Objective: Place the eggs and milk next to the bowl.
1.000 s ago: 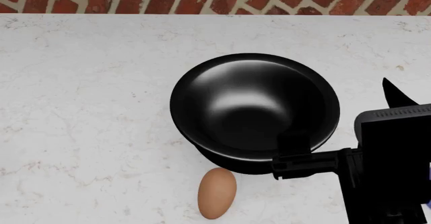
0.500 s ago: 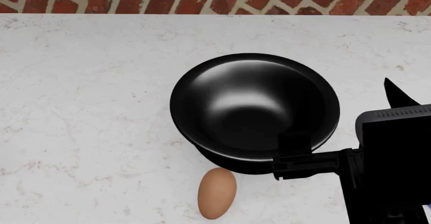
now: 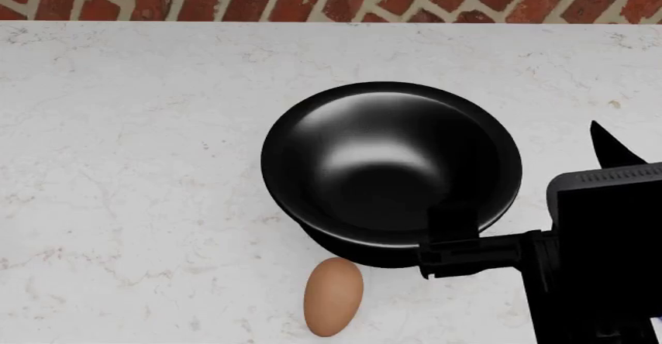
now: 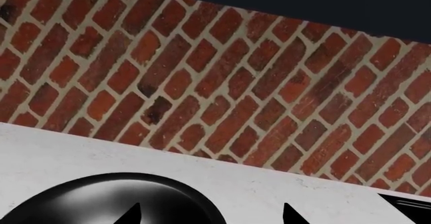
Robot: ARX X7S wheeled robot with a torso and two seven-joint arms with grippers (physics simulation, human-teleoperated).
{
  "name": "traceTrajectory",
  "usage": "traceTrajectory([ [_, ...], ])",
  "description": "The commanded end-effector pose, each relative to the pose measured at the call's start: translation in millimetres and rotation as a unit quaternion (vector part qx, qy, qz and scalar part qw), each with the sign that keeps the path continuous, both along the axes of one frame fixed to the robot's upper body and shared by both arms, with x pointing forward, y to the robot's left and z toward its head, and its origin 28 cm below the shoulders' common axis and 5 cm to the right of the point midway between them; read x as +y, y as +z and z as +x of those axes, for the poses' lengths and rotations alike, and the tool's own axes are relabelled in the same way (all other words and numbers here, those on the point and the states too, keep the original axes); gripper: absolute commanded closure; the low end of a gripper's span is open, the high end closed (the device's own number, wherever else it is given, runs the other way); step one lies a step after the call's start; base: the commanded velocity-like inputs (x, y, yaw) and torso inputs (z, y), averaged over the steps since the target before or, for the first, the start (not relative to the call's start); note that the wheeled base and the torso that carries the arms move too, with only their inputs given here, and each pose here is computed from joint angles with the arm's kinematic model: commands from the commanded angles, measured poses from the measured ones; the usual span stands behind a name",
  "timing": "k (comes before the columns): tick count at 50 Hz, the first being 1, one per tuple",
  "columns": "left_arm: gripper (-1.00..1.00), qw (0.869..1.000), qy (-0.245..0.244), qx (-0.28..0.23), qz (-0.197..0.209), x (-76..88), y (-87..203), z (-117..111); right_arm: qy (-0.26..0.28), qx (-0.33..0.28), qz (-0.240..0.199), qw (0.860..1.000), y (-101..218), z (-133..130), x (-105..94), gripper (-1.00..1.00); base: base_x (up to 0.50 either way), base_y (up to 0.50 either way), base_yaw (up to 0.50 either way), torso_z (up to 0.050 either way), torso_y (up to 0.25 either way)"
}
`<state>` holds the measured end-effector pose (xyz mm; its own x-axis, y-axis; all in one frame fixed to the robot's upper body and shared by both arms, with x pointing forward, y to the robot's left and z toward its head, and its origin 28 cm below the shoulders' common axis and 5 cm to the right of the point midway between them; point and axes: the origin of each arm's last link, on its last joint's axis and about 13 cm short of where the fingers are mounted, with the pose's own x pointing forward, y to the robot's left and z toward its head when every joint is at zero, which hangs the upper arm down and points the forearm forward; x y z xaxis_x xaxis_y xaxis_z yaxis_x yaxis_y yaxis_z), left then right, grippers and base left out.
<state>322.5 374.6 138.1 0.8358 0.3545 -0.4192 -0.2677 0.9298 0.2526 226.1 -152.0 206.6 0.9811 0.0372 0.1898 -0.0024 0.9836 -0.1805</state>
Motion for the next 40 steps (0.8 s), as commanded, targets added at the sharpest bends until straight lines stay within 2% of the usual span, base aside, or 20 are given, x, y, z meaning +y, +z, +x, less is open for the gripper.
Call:
traceTrajectory([
  [1, 1.00, 0.994, -0.098, -0.027, -0.040, -12.8, 12.8, -9.2, 0.000, -0.003, 0.001, 1.000, 0.8, -1.7, 0.1, -1.00, 0.00, 0.00, 0.00, 0.000, 0.000],
  [11, 1.00, 0.979, -0.198, -0.025, -0.044, -27.0, 25.0, -18.0, -0.001, -0.007, 0.002, 1.000, 1.5, -4.3, -0.7, -1.00, 0.00, 0.00, 0.00, 0.000, 0.000],
  [30, 1.00, 0.955, -0.293, 0.000, -0.041, -47.5, 33.5, -21.5, 0.000, -0.009, 0.001, 1.000, 3.6, -6.8, 0.4, -1.00, 0.00, 0.00, 0.00, 0.000, 0.000],
  [40, 1.00, 0.933, -0.358, 0.017, -0.035, -69.8, 37.5, -15.5, -0.001, -0.010, 0.000, 1.000, 5.5, -9.3, 0.6, -1.00, 0.00, 0.00, 0.00, 0.000, 0.000],
])
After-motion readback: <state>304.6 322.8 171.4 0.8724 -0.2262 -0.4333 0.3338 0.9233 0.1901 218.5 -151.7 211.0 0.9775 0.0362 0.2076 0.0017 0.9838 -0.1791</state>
